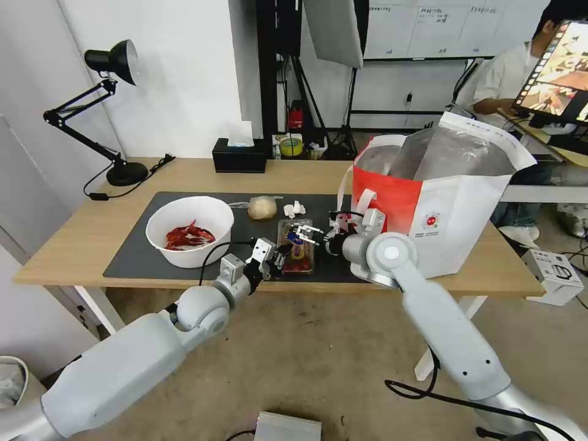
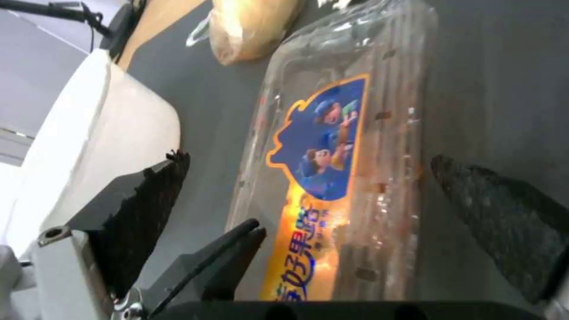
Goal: Pick up the trash from the table and place it into the takeout bag.
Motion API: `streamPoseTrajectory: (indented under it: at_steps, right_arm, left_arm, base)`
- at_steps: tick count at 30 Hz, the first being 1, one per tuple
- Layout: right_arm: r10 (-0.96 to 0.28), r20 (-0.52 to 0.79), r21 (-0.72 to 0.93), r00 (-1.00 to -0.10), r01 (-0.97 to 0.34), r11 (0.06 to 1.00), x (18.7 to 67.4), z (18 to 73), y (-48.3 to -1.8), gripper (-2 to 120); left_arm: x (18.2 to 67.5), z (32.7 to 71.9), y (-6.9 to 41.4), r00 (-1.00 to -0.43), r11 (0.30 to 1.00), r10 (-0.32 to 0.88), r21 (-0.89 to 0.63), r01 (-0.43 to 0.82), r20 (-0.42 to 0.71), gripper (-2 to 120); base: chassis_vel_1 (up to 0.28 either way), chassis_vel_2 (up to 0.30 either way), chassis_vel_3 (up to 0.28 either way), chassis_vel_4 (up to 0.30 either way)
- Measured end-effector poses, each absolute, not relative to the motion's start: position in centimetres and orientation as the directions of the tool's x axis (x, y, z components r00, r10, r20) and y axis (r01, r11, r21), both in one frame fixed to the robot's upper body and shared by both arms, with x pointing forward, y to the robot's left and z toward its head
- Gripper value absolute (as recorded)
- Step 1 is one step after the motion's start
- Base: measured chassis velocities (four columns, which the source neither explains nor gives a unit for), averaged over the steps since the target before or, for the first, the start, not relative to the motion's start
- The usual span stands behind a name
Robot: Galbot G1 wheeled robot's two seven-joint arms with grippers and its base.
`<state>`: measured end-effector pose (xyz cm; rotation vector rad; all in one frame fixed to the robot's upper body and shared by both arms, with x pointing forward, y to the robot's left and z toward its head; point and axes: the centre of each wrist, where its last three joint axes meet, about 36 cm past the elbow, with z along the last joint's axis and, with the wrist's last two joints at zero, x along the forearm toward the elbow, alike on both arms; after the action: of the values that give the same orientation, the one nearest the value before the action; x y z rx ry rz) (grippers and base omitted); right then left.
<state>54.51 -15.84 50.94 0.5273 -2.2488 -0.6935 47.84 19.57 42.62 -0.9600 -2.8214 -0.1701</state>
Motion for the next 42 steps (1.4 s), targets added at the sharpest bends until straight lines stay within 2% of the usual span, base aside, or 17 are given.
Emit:
streamPoseTrajectory:
  at_steps: [30,34,37,42]
  right_arm:
    - [-0.557,0.544,0.596,-0.628,-0.178,0.783,55.8,50.5,-13.8,100]
    - [-0.56,0.551,0.595,-0.619,-0.179,0.783,55.9,50.6,-13.9,97]
    - [-0.56,0.553,0.596,-0.617,-0.177,0.783,56.1,50.8,-14.1,88]
    - [-0.555,0.556,0.592,-0.618,-0.174,0.787,56.3,50.8,-14.2,85]
  left_arm:
    - [47.6,42.6,19.3,-0.782,0.787,0.602,0.045,0.615,0.161,0]
    - [47.6,42.7,19.3,-0.782,0.787,0.603,0.043,0.615,0.157,0]
    - [47.7,42.8,19.3,-0.784,0.788,0.602,0.041,0.614,0.152,0]
    - [47.6,42.7,19.2,-0.78,0.784,0.608,0.04,0.619,0.151,0]
  base:
    - [0.0,0.0,0.0,0.0]
    - [0.0,0.0,0.0,0.0]
    - [0.0,0.0,0.0,0.0]
    - [0.0,0.0,0.0,0.0]
